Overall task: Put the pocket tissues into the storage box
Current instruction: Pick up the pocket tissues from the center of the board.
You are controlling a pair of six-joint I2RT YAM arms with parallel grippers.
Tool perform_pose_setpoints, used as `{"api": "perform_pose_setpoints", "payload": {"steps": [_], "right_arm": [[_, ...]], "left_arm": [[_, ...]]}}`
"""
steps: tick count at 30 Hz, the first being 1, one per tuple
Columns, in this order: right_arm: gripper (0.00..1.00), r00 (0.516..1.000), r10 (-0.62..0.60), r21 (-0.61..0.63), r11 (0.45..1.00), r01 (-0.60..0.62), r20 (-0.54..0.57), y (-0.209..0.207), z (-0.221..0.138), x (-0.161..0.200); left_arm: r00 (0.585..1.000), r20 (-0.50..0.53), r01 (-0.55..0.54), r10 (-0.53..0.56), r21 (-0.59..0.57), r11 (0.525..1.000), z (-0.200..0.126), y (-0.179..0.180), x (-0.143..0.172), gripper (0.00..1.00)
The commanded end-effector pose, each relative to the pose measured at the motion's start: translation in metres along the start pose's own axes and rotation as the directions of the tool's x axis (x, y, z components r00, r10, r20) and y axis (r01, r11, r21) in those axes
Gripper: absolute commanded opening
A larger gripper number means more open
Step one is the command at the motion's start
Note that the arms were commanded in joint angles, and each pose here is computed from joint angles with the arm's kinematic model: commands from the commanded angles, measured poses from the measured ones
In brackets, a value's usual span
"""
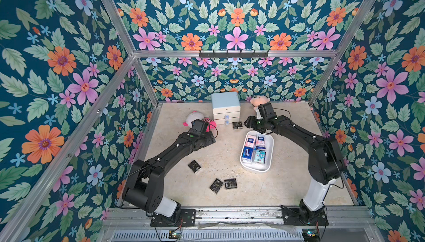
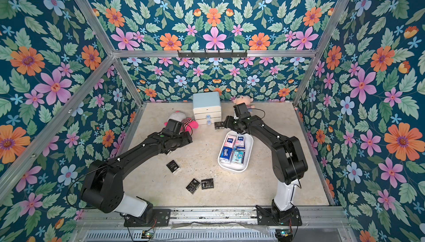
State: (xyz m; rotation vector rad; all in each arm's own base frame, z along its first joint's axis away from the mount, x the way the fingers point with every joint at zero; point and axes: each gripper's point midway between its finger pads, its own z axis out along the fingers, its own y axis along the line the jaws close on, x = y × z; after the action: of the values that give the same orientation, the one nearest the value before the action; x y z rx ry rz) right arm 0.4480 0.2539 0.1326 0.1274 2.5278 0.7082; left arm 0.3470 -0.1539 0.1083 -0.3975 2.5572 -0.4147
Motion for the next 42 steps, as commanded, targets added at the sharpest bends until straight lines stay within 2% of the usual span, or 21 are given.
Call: {"api": "perform_pose_setpoints", "payload": {"steps": [1,10,17,23,28,31,33,38,42], "right_arm": [[0.68,0.999,-0.028,0.039,0.999,0.029,-0.030,-0.005,0.022,-0.005],[0.55,1.000,0.007,0.005,1.000,-0.007,-0.026,0.000,0.085,-0.027],[0.55,0.999,0.000,0.038,0.999,0.001,-0.033,-0.007,0.108,-0.033],[0.55,0.996,0.013,0.077,0.997,-0.007,-0.085,-0.022,0.119,-0.016],[0.61,0.992,0.026,0.083,0.996,-0.016,-0.126,-0.028,0.124,0.002],[0.61,0.990,0.025,0.074,0.997,-0.015,-0.140,-0.026,0.125,0.009],[0.56,0.989,0.024,0.079,0.997,-0.013,-0.143,-0.027,0.127,0.013],[0.25,0.986,0.042,0.084,0.996,-0.029,-0.161,-0.029,0.130,0.019],[0.12,0.989,0.040,0.070,0.997,-0.030,-0.144,-0.024,0.121,0.016]], "left_arm": [[1.000,0.009,0.001,-0.002,0.046,0.999,-0.005,0.003,-0.005,0.84],[1.000,0.007,0.028,-0.029,0.035,0.999,-0.016,0.027,0.000,0.84],[0.999,0.011,0.043,-0.043,0.038,0.998,-0.027,0.035,0.003,0.84],[0.998,0.013,0.053,-0.053,0.045,0.998,-0.032,0.038,0.007,0.84],[0.998,0.010,0.055,-0.056,0.059,0.997,-0.034,0.037,0.008,0.84],[0.998,0.010,0.054,-0.054,0.064,0.997,-0.035,0.035,0.006,0.84],[0.998,0.011,0.054,-0.055,0.067,0.996,-0.035,0.034,0.005,0.84],[0.998,0.003,0.055,-0.056,0.075,0.996,-0.036,0.031,0.005,0.84],[0.998,0.003,0.059,-0.060,0.077,0.995,-0.038,0.033,0.007,0.84]]}}
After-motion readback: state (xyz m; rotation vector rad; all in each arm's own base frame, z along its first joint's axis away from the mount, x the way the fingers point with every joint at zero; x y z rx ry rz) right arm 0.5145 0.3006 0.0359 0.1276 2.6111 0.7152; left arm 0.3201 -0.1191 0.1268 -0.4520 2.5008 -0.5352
